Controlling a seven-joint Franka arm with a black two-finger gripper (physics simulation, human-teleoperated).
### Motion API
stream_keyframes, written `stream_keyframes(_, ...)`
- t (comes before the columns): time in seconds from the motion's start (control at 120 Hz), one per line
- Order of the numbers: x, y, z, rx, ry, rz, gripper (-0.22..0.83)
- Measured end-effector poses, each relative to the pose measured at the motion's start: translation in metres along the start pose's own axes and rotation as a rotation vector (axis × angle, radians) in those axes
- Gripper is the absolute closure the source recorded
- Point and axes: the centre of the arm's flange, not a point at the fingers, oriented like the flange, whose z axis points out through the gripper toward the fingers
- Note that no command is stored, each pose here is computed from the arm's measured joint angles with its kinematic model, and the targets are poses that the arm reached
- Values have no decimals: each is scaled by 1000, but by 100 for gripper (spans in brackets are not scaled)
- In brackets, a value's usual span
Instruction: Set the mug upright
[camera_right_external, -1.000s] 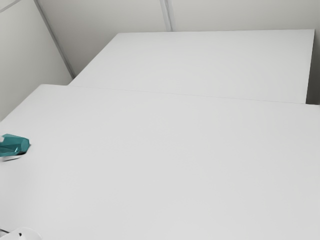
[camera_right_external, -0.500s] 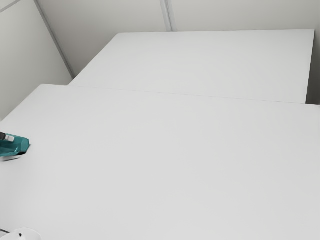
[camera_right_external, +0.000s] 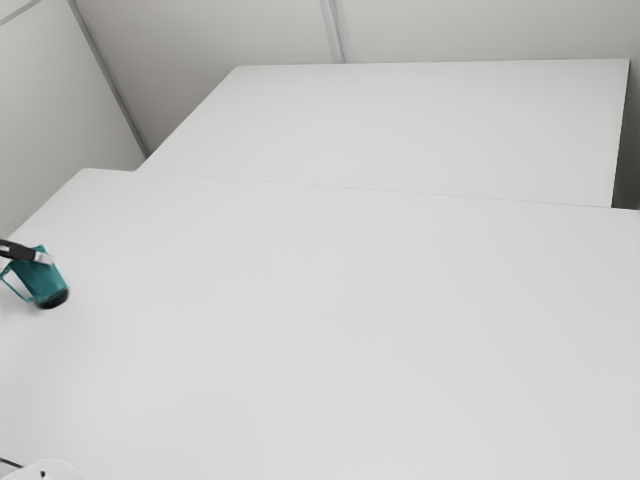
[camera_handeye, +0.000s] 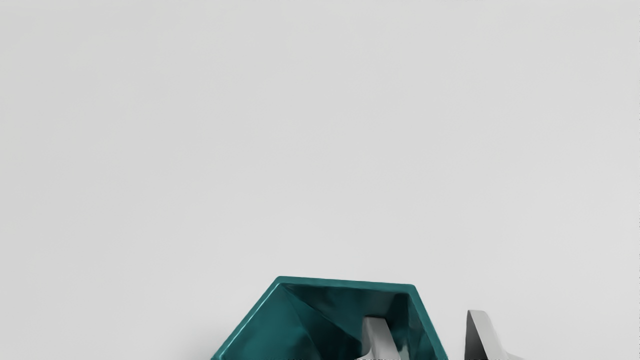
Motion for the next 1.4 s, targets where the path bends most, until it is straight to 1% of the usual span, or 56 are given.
stream_keyframes(0.092,1,8,7,-8,-10,-3,78)
stream_keyframes(0.192,5,19,12,-12,-30,-7,77)
stream_keyframes(0.3,17,40,13,-12,-66,-7,77)
stream_keyframes(0.575,70,98,9,43,-229,32,79)
stream_keyframes(0.808,133,160,48,118,-404,82,78)
stream_keyframes(0.867,144,179,60,148,-446,87,78)
stream_keyframes(0.95,149,216,77,203,-502,92,78)
stream_keyframes(1.083,146,260,105,297,-544,79,78)
stream_keyframes(1.175,141,283,120,355,-537,46,78)
stream_keyframes(1.4,147,350,149,445,-494,-44,78)
